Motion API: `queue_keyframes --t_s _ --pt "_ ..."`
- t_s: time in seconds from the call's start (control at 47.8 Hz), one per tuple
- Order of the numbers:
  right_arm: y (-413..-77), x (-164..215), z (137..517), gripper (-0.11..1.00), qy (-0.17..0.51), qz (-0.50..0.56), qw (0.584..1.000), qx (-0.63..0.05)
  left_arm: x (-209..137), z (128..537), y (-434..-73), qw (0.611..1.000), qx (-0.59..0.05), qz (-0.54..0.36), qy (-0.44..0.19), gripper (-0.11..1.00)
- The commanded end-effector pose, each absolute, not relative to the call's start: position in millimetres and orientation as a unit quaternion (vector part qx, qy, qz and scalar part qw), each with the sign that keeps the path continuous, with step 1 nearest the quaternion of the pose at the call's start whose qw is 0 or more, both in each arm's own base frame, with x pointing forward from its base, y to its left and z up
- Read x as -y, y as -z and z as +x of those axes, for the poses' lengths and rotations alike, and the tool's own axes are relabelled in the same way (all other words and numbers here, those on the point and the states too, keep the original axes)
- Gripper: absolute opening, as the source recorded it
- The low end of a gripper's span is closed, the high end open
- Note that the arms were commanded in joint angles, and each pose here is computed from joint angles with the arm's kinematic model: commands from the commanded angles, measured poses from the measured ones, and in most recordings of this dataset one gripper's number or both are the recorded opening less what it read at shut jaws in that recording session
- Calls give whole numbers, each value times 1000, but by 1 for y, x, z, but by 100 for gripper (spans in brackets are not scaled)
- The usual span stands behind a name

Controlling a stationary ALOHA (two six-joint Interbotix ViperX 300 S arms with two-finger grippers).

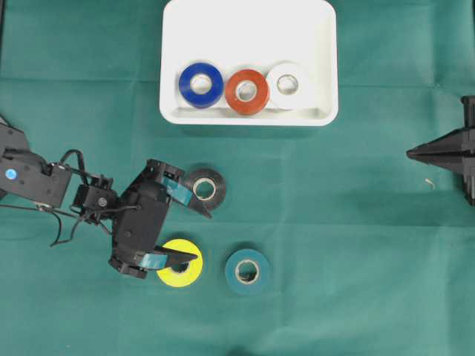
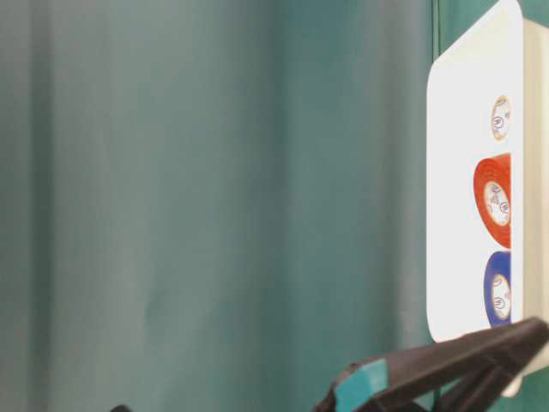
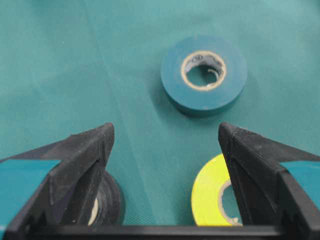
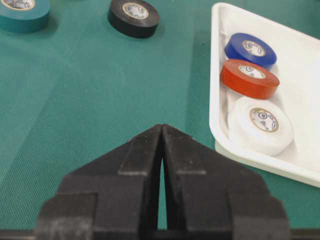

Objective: Put the tape into the white case with the left arm.
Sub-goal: 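Move the left gripper down toward the yellow tape roll, then lower the left gripper and close it on the yellow tape rim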

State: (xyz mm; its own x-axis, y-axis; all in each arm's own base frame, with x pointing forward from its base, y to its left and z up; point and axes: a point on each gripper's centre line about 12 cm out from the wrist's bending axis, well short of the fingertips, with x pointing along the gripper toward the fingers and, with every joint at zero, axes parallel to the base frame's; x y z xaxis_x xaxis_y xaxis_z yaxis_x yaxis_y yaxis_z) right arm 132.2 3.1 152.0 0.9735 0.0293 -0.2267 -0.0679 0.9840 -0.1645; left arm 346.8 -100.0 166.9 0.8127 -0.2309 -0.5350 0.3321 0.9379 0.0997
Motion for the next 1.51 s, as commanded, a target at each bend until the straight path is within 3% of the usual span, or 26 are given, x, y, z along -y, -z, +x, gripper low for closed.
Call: queue_keyframes --t_s 0.0,0.773,1.484 --pt "-146 -4 131 -9 -28 -90 988 -120 101 352 -172 948 -265 93 148 84" --pt "-146 -4 131 -9 -28 -90 988 -120 109 342 -129 920 -359 66 146 84" --pt "-146 -4 131 -9 -28 -90 988 -120 111 348 -100 904 -395 72 145 84"
